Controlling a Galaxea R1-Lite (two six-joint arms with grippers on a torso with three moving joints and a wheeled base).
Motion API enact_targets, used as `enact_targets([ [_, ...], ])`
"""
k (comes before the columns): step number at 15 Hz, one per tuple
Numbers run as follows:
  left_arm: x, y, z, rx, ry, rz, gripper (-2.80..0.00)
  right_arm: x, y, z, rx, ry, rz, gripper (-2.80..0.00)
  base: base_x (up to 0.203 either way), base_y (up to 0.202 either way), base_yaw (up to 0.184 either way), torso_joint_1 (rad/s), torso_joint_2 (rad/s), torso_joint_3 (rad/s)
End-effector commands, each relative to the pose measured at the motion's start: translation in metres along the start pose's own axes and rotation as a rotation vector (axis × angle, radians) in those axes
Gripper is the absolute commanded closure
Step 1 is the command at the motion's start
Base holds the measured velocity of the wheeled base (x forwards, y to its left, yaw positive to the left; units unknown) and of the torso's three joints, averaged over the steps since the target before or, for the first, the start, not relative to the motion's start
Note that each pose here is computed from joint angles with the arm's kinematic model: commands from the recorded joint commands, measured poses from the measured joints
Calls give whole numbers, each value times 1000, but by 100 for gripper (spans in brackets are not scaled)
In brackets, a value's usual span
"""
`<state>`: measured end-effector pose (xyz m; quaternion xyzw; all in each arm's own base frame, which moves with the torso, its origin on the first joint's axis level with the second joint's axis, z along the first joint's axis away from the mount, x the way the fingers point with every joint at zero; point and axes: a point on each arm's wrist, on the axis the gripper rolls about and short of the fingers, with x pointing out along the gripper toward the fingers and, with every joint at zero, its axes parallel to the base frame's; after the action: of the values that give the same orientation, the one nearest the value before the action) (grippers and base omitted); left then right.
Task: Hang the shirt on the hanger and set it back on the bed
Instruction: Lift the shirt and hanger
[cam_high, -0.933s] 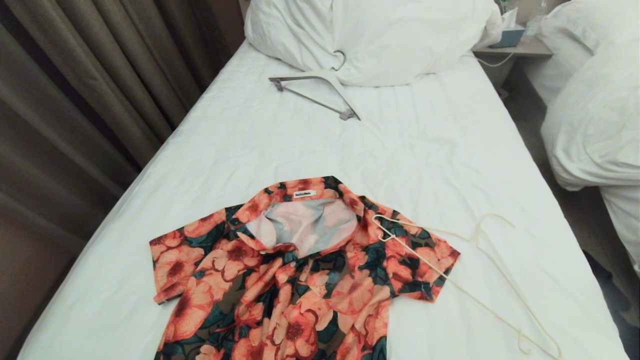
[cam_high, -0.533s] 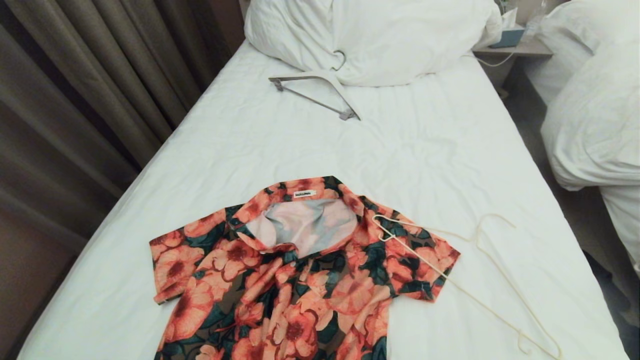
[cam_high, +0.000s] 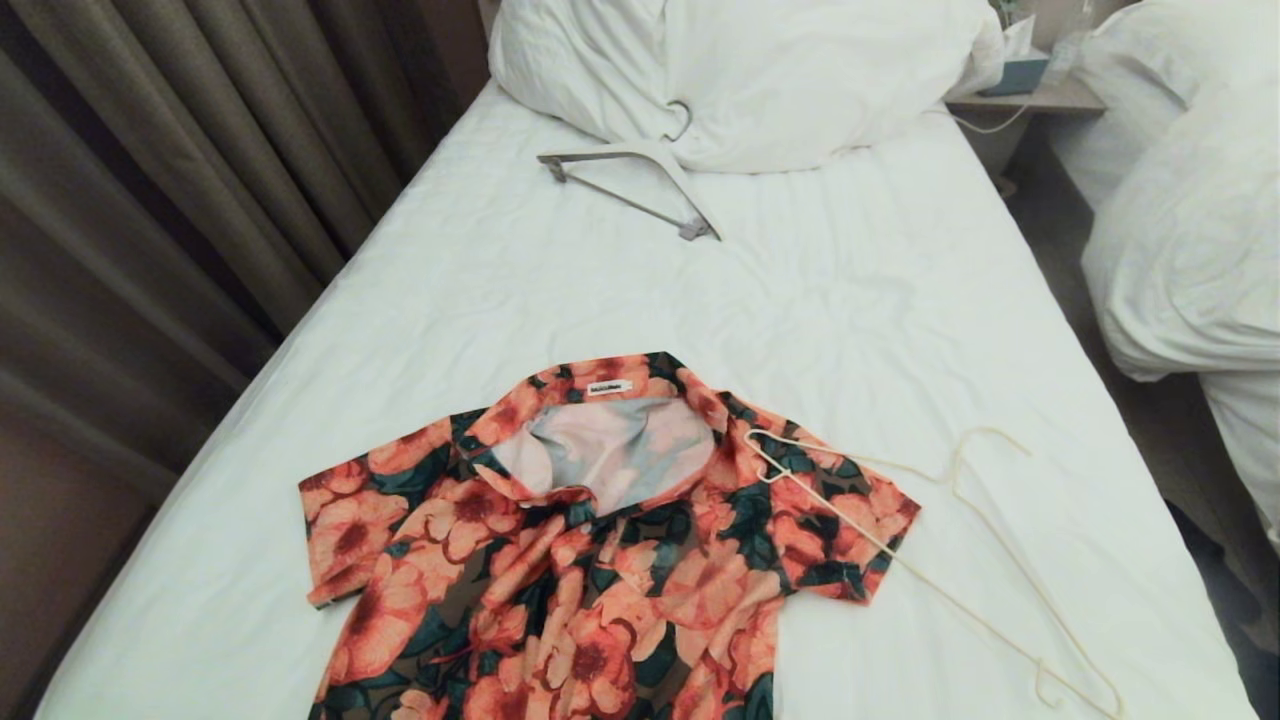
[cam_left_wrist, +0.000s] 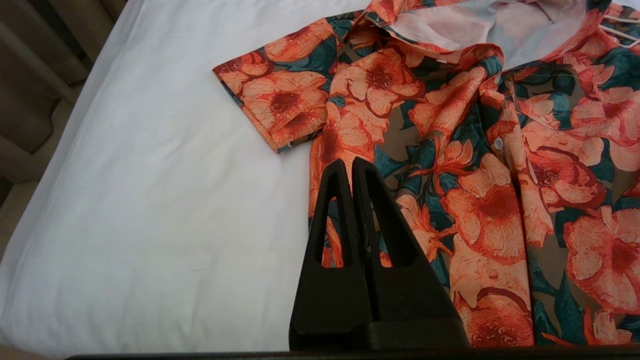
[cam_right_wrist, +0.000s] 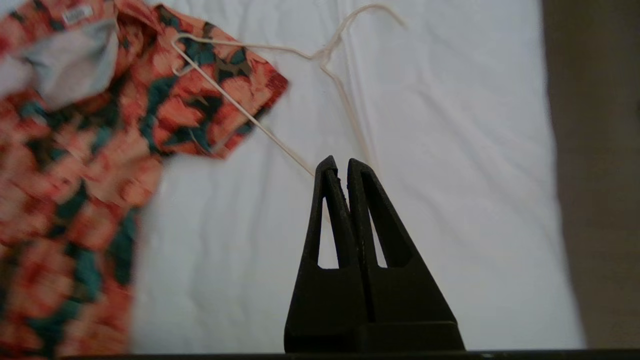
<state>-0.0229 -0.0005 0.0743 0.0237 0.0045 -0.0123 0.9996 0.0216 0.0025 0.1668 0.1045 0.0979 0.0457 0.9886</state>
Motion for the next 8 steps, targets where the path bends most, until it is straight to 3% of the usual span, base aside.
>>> enact_targets([
  [1,0,0,0,0,3,0,0,48,-2,17,107,203,-52,0,0,0,0,0,0,0],
  [4,0,0,0,0,3,0,0,131,-19,25,284,411,-141,0,0,0,0,0,0,0],
  [8,0,0,0,0,3,0,0,228,-58,2,486,618,-185,0,0,0,0,0,0,0],
])
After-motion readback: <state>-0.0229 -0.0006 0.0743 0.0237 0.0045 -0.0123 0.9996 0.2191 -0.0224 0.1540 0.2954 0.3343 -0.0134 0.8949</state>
